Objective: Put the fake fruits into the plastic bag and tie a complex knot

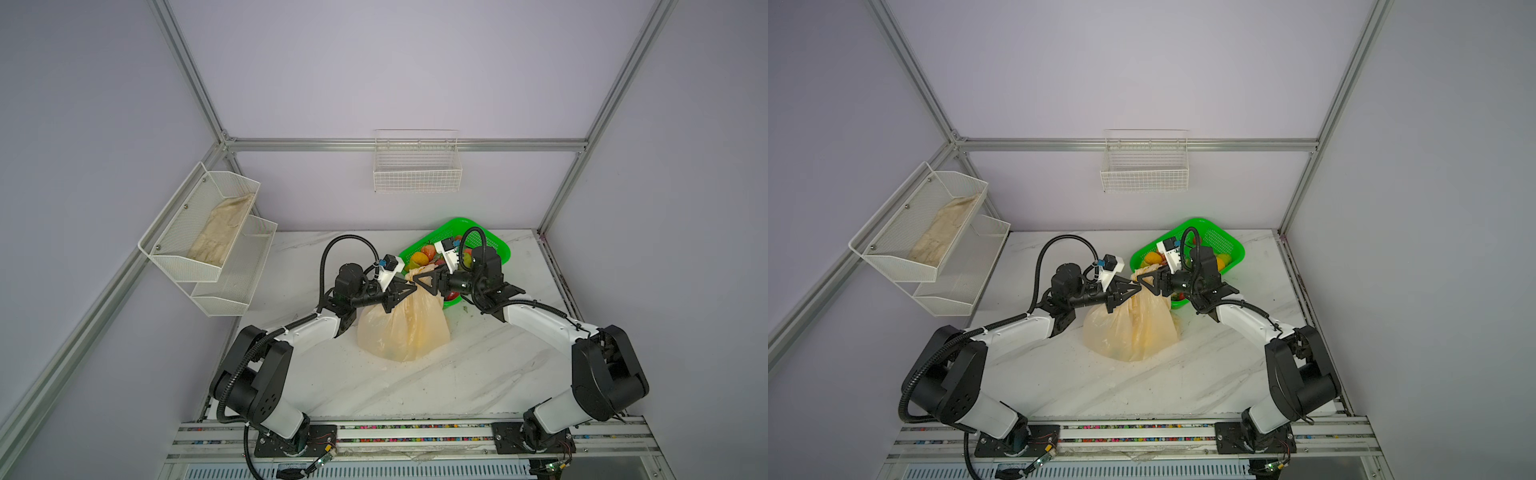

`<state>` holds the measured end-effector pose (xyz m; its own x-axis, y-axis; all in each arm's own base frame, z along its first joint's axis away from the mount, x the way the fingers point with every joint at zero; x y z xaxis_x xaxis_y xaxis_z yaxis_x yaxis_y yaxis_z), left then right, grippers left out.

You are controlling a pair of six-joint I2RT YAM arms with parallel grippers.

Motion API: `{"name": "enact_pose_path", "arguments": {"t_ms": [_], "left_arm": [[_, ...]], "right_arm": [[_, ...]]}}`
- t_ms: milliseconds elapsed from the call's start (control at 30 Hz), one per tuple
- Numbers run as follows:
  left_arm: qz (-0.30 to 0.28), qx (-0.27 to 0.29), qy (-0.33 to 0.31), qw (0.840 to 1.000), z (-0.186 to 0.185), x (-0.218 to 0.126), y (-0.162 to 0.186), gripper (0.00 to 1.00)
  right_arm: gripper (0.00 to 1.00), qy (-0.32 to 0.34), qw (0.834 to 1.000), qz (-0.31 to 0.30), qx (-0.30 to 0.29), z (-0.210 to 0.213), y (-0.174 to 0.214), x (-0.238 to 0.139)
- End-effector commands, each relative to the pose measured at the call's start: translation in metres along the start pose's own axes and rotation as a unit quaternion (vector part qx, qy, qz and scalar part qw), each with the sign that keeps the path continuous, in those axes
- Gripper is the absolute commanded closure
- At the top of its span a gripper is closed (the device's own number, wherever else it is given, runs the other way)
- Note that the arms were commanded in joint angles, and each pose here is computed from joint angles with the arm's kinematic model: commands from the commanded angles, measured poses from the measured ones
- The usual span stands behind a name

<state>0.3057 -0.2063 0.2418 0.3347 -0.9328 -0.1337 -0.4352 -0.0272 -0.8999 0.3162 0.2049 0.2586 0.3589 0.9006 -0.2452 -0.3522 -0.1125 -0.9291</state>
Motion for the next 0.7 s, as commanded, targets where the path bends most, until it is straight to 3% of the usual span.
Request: {"name": "enact_pose_path", "arguments": {"t_ms": [0,133,267,400,667], "left_arm": [[0.001,0.021,0.012,1.000,-0.001,-0.001,0.001,0.83],[0.008,0.023,0.009,1.000,0.000,0.000,0.005,0.82],[0.015,0.025,0.004,1.000,0.000,-0.002,0.007,0.77],[0.017,0.025,0.013,0.999,-0.007,-0.006,0.006,0.68],[-0.023,0.036,0.047,0.998,-0.045,-0.040,-0.021,0.44]], "right_arm": [[0.40,-0.002,1.000,-0.018,-0.013,0.001,-0.009,0.008],[0.49,-0.007,1.000,-0.023,-0.012,0.002,-0.009,0.014],[0.78,-0.003,0.999,-0.027,-0.023,0.001,-0.009,0.013],[1.00,-0.002,0.998,-0.036,-0.057,0.005,-0.013,0.009],[1.00,-0.019,0.985,-0.052,-0.165,0.017,-0.023,-0.005]]}}
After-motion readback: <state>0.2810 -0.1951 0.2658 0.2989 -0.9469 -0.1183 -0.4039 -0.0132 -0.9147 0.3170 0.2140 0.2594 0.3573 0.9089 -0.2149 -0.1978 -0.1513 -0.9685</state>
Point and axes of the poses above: each gripper's point midway between its finger pads, its own x axis out along the fingers, its own z axis along the line the jaws close on, y = z × x, the point moved 10 cm from there along -x, back along the fingers, and after that the axes turned 15 degrees about -x, right-handed, at the moved point
